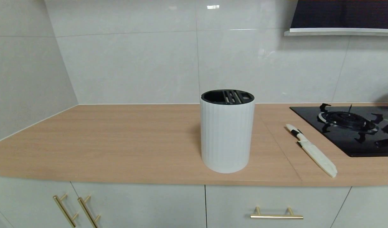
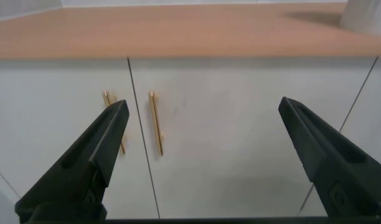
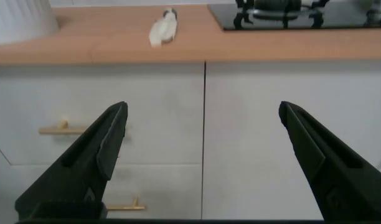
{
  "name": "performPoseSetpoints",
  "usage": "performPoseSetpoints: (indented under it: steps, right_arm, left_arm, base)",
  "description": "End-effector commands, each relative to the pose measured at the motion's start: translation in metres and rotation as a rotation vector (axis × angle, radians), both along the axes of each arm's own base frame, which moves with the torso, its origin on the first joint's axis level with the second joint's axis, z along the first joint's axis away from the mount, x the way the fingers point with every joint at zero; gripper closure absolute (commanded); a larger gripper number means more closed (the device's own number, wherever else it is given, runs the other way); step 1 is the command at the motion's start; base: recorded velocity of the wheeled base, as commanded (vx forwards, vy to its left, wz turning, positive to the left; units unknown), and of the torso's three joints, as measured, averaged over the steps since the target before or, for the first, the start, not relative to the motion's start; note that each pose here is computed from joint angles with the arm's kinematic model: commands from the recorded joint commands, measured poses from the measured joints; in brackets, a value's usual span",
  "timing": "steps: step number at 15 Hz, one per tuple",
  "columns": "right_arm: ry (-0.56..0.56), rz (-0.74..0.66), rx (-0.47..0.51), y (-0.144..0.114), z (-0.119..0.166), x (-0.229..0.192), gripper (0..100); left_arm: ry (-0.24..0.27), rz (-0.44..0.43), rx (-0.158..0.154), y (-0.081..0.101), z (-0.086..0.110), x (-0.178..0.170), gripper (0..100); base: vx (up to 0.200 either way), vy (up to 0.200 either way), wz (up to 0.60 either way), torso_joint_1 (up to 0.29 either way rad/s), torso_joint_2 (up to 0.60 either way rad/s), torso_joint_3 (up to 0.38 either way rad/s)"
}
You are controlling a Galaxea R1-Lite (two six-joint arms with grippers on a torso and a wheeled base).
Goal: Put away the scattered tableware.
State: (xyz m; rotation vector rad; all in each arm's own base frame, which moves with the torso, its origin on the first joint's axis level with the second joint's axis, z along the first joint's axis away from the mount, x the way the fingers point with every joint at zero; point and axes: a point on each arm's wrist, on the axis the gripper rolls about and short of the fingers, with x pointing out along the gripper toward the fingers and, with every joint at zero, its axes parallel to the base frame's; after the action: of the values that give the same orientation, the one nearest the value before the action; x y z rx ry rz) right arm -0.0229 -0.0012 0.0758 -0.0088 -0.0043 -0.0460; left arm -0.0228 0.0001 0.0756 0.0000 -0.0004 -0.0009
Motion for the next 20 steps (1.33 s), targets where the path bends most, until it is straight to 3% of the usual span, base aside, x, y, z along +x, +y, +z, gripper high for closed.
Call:
performPoseSetpoints:
  steps: [1,20]
  right_arm:
    - [0.0,0.0,0.0,0.0,0.0002,0.0001,0]
    - [0.001,0.0,0.0,0.0,0.0,0.0001,0]
  left_arm:
    - [-0.001,0.001,0.0,0.0,0.0001,0.0,0]
    - [-0.001,0.001,0.0,0.0,0.0001,0.0,0]
  base:
    - [0.0,0.0,0.0,0.203,-0.49,-0.281]
    - [0.0,0.0,0.0,0.251,-0.54,-0.293]
